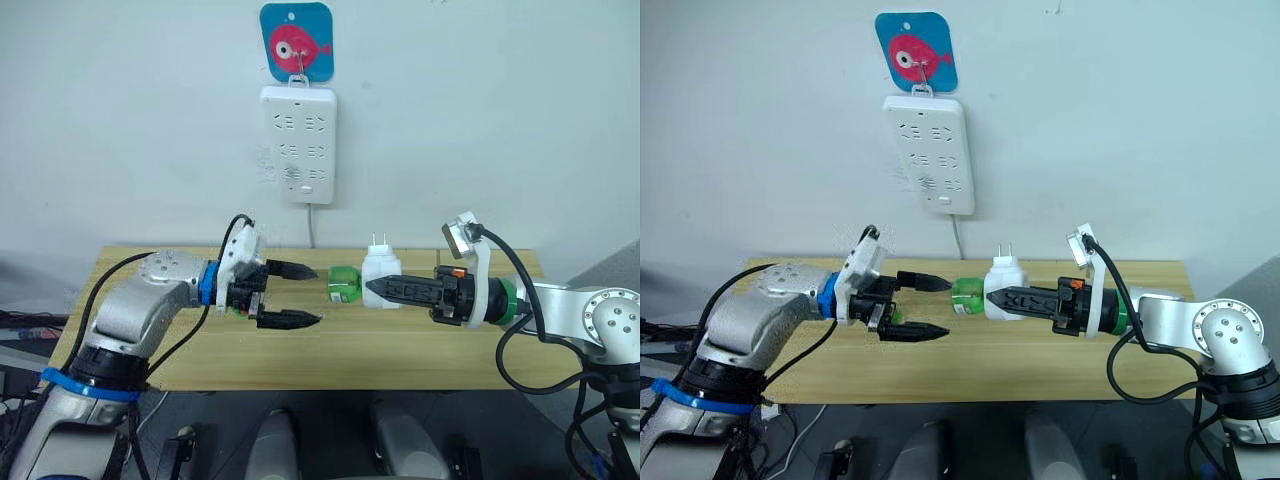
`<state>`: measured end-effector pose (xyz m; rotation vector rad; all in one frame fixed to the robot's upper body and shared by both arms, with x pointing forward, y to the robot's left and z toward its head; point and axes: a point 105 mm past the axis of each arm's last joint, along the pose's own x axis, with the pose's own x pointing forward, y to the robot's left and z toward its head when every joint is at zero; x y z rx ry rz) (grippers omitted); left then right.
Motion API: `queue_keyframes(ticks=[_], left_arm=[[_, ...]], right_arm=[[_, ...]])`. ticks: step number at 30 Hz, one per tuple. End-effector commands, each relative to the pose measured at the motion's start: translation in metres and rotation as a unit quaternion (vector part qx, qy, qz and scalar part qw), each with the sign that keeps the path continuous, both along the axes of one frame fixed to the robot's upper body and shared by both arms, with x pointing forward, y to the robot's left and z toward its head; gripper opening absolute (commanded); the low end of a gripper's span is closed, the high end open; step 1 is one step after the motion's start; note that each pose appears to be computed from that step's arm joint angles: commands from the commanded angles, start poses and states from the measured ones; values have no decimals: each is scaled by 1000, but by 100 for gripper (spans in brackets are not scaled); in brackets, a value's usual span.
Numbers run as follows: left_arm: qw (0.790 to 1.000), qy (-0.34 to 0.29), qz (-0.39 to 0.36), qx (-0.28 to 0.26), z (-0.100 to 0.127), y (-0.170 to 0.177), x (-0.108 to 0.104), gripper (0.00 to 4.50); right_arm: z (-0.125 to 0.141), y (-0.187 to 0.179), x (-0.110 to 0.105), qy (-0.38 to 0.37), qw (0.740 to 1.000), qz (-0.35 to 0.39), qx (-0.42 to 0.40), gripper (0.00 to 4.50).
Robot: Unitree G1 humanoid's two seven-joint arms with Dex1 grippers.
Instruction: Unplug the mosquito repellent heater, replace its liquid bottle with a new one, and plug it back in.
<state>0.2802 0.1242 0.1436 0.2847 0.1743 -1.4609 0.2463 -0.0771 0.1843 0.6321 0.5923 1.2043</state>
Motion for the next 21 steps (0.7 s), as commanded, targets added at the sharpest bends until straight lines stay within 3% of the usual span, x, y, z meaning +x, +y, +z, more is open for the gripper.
queue_keyframes(ticks=[1, 5, 9, 18, 21], left_arm=[[984, -174, -20, -15, 14, -9, 0, 445], [958, -276, -32, -71, 27, -17, -9, 445], [935, -338, -48, -100, 35, -25, -19, 445], [928, -352, -54, -108, 38, -35, -16, 445], [927, -354, -61, -110, 37, -36, -17, 383]], right_arm=[[12, 0, -1, -19, 1000, 2, 19, 302], [12, 0, -1, -19, 1000, 3, 18, 302], [12, 1, -1, -20, 1000, 5, 18, 302], [12, 1, -1, -20, 1000, 7, 18, 302], [13, 1, -2, -21, 1000, 8, 19, 302]])
